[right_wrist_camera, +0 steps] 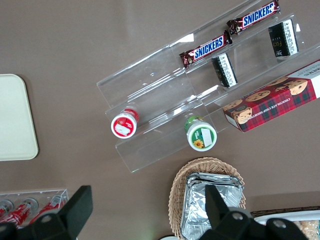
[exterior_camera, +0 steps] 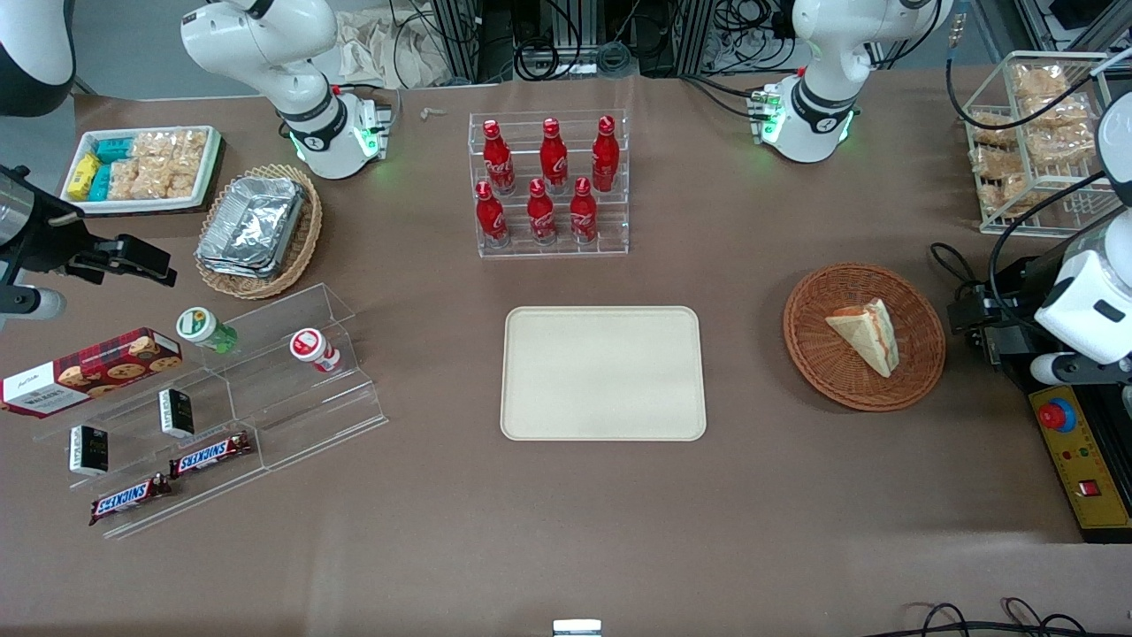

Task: Place sandwich from basket to tray
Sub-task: 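Move the left gripper over the wicker basket above the wrapped sandwich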

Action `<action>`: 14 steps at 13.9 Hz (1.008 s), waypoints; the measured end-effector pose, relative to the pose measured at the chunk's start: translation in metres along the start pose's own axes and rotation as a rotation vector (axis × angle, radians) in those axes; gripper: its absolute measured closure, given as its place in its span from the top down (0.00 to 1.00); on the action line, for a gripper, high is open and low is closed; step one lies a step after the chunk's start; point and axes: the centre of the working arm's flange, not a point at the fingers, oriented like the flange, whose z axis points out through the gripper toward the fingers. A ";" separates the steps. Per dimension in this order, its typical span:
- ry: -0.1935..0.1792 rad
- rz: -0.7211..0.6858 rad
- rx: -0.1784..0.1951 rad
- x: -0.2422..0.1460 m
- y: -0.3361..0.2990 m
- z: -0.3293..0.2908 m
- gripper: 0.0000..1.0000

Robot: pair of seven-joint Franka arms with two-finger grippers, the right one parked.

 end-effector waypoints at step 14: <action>-0.057 0.010 0.005 -0.008 0.005 0.003 1.00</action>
